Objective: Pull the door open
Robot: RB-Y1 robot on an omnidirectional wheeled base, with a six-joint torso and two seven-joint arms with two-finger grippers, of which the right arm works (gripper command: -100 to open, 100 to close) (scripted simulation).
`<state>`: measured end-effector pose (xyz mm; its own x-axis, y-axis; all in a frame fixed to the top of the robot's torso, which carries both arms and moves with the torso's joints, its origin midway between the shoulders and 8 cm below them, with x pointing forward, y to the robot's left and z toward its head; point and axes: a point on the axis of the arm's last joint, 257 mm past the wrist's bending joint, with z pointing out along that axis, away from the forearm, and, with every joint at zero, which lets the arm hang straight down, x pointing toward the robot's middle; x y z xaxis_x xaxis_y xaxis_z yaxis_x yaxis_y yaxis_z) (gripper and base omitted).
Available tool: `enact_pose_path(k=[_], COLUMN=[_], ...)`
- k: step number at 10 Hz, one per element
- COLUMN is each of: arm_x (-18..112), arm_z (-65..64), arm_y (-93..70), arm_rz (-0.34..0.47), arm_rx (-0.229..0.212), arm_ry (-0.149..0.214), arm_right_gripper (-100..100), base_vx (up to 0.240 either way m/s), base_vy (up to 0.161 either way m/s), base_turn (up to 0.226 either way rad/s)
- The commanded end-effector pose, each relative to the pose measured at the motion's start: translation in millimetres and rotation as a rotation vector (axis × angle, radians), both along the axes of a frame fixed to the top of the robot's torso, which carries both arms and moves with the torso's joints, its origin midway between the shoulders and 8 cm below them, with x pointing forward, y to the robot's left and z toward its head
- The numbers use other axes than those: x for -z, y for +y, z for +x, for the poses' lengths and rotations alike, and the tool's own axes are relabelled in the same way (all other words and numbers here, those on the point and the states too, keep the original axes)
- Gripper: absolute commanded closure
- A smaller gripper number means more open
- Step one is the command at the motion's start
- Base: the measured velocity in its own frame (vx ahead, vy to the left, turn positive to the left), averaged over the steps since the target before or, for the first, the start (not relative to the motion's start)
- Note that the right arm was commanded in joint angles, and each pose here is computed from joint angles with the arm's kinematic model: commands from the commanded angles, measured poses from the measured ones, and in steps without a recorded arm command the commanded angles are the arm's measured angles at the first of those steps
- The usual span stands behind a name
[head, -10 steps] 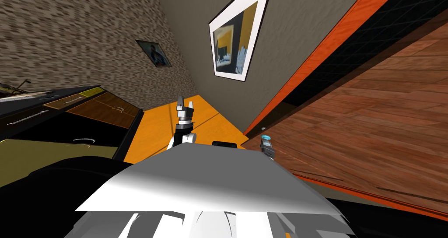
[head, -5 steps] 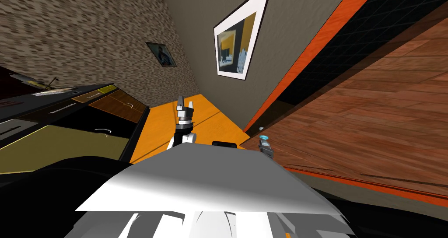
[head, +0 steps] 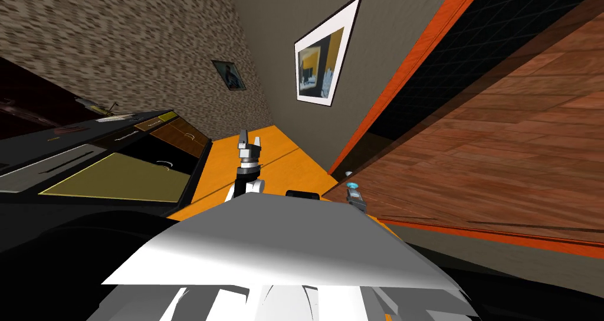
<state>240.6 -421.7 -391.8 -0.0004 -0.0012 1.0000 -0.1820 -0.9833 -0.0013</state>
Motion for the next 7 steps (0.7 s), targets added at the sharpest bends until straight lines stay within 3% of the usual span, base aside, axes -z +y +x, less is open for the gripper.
enact_pose_path(k=[1, 7], arm_x=[0.0, 0.6], arm_z=[0.0, -2.5], arm_y=[0.0, 3.9], arm_rz=[0.0, 0.001], arm_rx=[0.0, -0.061], arm_ry=[0.0, 0.001], arm_right_gripper=[100, 100], base_vx=[-0.126, -0.223], base_vy=[-0.003, -0.024], base_turn=[0.017, 0.136])
